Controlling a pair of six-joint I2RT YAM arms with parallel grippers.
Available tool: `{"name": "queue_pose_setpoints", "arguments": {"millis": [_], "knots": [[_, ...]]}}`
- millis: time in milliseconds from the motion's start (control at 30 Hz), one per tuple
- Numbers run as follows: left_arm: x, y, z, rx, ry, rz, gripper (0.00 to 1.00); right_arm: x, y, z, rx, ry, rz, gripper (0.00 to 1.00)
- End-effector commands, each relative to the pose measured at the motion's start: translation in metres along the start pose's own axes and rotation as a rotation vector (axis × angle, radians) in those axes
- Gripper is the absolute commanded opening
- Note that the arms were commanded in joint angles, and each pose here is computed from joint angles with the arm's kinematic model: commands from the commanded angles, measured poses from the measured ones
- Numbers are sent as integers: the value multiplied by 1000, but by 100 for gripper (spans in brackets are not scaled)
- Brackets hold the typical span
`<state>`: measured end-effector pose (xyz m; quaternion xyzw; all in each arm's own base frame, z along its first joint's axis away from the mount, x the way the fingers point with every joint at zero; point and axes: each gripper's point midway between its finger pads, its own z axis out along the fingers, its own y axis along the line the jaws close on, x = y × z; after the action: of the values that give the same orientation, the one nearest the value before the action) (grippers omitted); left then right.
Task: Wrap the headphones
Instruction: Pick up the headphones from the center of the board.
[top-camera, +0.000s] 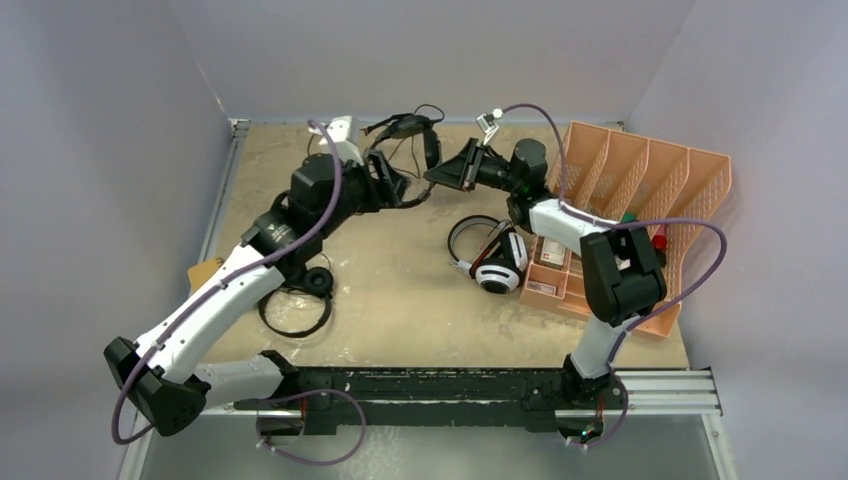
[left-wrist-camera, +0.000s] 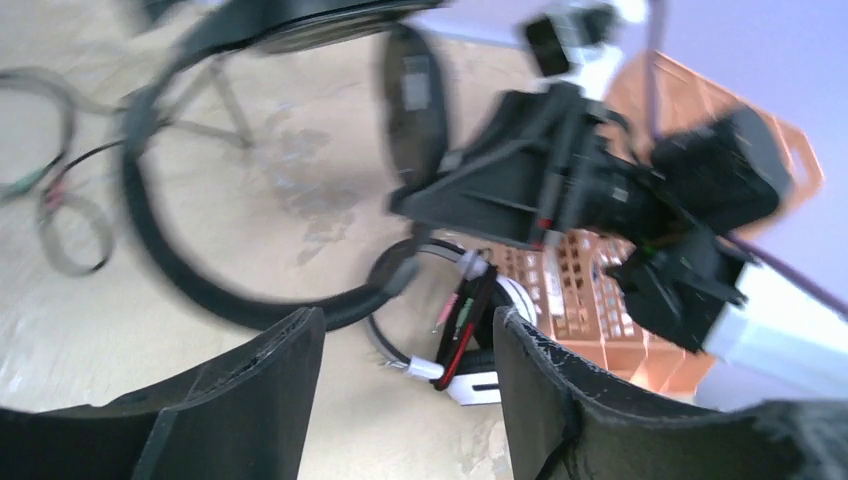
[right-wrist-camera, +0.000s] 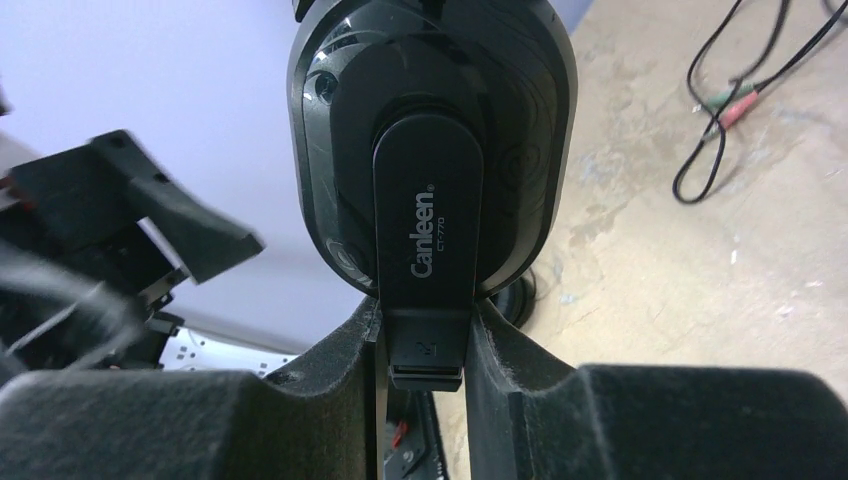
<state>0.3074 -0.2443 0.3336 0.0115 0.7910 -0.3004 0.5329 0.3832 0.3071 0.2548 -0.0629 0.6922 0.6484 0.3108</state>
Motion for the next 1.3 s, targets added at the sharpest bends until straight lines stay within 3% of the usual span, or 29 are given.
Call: {"name": "queue_pose_setpoints", "arguments": {"millis": [0,100,200,400,567,667,833,933,1067,1167,1267], "knots": [[-28,62,-24,-236,-119,-221,65,-47,55,-12,-100,-122,-221,0],[-42,80,-38,-289,-219,-272,67,-57,64,-23,-96,-146,-253,0],[-37,74,-30,-238,-217,-340,68,-63,77,-30,-88,-168,-293,0],[-44,39,1,27,-238,-533,71,-73,105,-42,-100,-252,-372,0],[-73,-8,1,345,-332,-587,79,-73,119,-45,-124,-272,-374,0],[-72,-16,6,432,-339,-630,81,-70,127,-43,-154,-277,-365,0],[-66,-11,21,445,-345,-680,79,-63,142,-33,-195,-293,-361,0],[-68,-9,25,454,-368,-698,73,-62,145,-29,-189,-327,-357,0],[-69,-9,28,471,-381,-718,55,-61,144,-24,-170,-393,-344,0],[-72,-10,29,483,-375,-707,29,-60,143,-21,-158,-415,-351,0],[-78,3,26,425,-382,-652,10,-57,139,-21,-139,-407,-352,0]]}}
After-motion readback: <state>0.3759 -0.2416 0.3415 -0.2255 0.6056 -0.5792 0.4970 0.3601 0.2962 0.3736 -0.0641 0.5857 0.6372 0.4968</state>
